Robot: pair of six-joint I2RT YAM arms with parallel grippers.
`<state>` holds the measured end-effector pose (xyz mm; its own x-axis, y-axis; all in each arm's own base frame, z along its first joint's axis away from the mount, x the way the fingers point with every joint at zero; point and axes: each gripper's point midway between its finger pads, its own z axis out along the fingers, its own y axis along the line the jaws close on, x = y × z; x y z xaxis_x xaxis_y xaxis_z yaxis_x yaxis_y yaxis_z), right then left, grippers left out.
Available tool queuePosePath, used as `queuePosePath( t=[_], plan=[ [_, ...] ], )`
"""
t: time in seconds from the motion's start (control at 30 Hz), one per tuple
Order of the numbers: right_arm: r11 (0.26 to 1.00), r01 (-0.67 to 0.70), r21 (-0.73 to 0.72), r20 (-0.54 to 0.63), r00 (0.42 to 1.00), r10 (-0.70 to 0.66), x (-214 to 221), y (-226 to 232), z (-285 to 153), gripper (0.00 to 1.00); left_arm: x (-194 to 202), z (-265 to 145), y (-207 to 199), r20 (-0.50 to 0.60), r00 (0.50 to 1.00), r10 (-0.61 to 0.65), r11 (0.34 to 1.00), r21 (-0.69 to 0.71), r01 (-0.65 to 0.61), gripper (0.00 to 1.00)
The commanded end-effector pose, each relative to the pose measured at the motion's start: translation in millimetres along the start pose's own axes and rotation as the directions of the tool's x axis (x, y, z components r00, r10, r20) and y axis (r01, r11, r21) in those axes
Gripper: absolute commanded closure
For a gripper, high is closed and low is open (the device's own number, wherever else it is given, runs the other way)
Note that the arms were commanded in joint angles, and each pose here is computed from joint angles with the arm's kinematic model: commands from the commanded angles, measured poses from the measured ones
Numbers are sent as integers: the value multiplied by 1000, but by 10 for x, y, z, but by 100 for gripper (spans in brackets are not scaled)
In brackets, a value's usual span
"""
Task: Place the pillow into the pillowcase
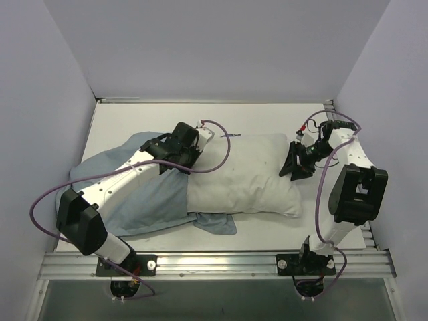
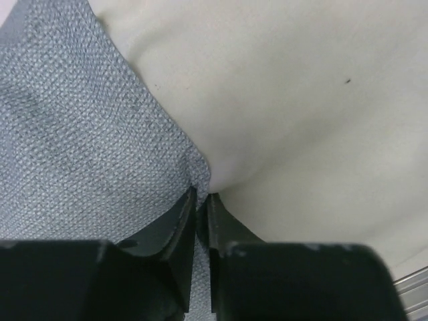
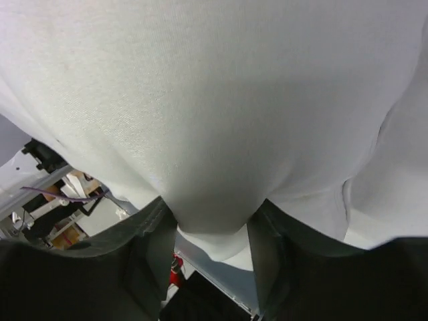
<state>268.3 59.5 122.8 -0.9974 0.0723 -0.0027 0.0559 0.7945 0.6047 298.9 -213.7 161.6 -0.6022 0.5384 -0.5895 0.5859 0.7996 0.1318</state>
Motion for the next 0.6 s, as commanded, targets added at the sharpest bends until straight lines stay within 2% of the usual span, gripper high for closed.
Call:
queuePosePath(
  t=[0.0, 0.03, 0.07, 0.1, 0.13, 0.17, 0.33, 0.47, 0.53, 0.57],
  plan=[
    [987, -27, -160, -38, 999, 21, 89, 284, 0, 58, -421, -152, -144, 100, 994, -52, 992, 119, 40, 82],
    [984, -27, -176, -37, 999, 20, 90, 317, -2, 70, -510, -173, -201, 122, 991, -53, 988, 152, 35, 86],
    [979, -14, -204, -27, 1000, 9, 78, 375, -10, 76, -645, -228, -248, 154, 987, -55, 983, 182, 26, 95],
    [977, -7, -213, -25, 1000, 2, 80, 400, -14, 81, -733, -210, -304, 171, 984, -57, 977, 213, 20, 96],
    [976, 8, -218, -17, 1000, -12, 82, 424, -23, 92, -810, -242, -420, 189, 980, -57, 962, 274, 3, 97],
    [974, 20, -225, -10, 1000, -23, 75, 451, -33, 99, -877, -252, -479, 203, 978, -54, 953, 302, -10, 98],
    [942, 84, -326, 66, 996, -66, -74, 803, -213, 100, -1460, -397, -893, 315, 947, -59, 870, 481, -106, 100],
    [889, 161, -429, 159, 982, -102, -191, 1258, -494, 100, -1884, -651, -1105, 384, 914, -131, 796, 590, -133, 89],
    [887, 213, -409, 197, 970, -142, -195, 1362, -551, 100, -1987, -677, -1129, 409, 902, -142, 786, 600, -148, 82],
    [888, 222, -403, 202, 968, -151, -178, 1364, -548, 100, -1986, -662, -1121, 408, 902, -141, 788, 598, -147, 82]
  ],
)
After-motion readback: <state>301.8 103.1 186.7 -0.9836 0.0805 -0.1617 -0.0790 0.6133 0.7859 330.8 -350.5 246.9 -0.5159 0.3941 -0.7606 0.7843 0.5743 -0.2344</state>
